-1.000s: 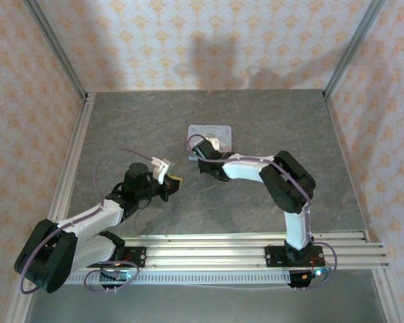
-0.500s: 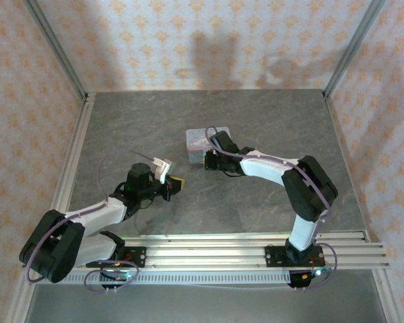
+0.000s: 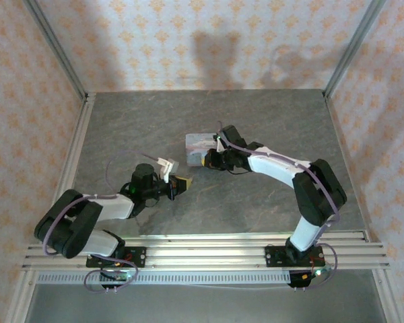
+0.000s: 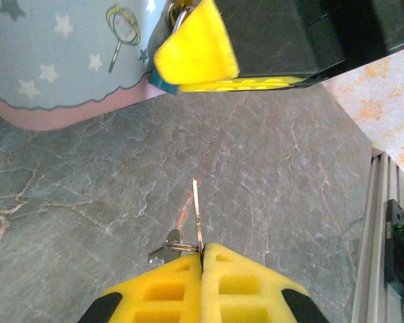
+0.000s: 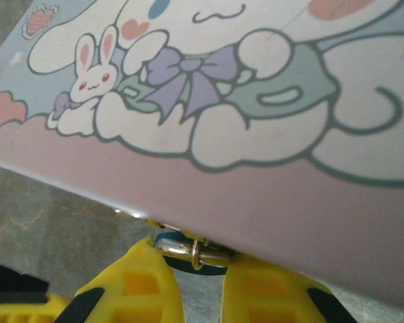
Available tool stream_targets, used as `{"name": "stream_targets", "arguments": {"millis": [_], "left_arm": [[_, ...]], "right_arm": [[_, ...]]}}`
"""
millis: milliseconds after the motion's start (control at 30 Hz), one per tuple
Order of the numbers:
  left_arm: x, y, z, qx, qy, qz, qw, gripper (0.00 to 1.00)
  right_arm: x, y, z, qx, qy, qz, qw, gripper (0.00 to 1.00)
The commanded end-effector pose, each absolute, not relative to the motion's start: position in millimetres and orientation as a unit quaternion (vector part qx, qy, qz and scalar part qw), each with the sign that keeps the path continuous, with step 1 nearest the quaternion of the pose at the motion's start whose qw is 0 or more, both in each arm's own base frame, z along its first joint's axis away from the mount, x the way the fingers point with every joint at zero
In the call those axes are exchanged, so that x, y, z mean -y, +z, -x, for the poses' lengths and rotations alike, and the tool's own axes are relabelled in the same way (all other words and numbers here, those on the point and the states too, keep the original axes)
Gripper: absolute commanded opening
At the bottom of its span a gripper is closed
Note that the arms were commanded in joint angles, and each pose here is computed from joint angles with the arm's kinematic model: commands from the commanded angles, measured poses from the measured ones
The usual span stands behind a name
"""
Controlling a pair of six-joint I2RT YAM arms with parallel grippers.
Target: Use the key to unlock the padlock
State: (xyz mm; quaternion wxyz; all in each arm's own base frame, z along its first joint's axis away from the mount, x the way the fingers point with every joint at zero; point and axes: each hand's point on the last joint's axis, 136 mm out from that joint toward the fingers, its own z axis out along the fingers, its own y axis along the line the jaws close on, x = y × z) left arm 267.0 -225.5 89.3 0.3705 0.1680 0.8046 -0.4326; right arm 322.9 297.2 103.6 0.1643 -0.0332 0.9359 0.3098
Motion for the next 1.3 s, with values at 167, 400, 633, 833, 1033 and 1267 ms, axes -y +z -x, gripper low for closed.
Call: {"name": "stream_targets", "arguments": {"millis": [167, 400, 633, 833, 1033, 1267], "left_arm": [[245, 124, -281, -0.753, -0.476, -0.192, 0.412, 0.0], [254, 131, -292, -0.733, -0.505, -0.193, 0.412, 0.0], [248, 118, -298, -0.747, -0.497, -0.183, 0.403, 0.0], [240, 116, -306, -0.751, -0.498, -0.163, 0.402, 0.0], [247, 126, -313, -0.729, -0.551, -0.138, 0.381, 0.0], [251, 122, -316, -0.728, -0.58, -0.112, 0.349, 0.0]], "right_arm": [[-307, 163, -320, -0.914, 0.37, 0.037, 0.16, 0.0], [-307, 166, -320, -0.912, 0.384, 0.028, 0.142, 0.0], [-300, 156, -322, -0.922, 0.359, 0.026, 0.145, 0.0], [-302, 148, -325, -0.922, 0.36, 0.02, 0.14, 0.0], [-303, 146, -327, -0.921, 0.362, 0.017, 0.142, 0.0], [-305, 145, -329, -0.919, 0.368, 0.008, 0.143, 0.0]]}}
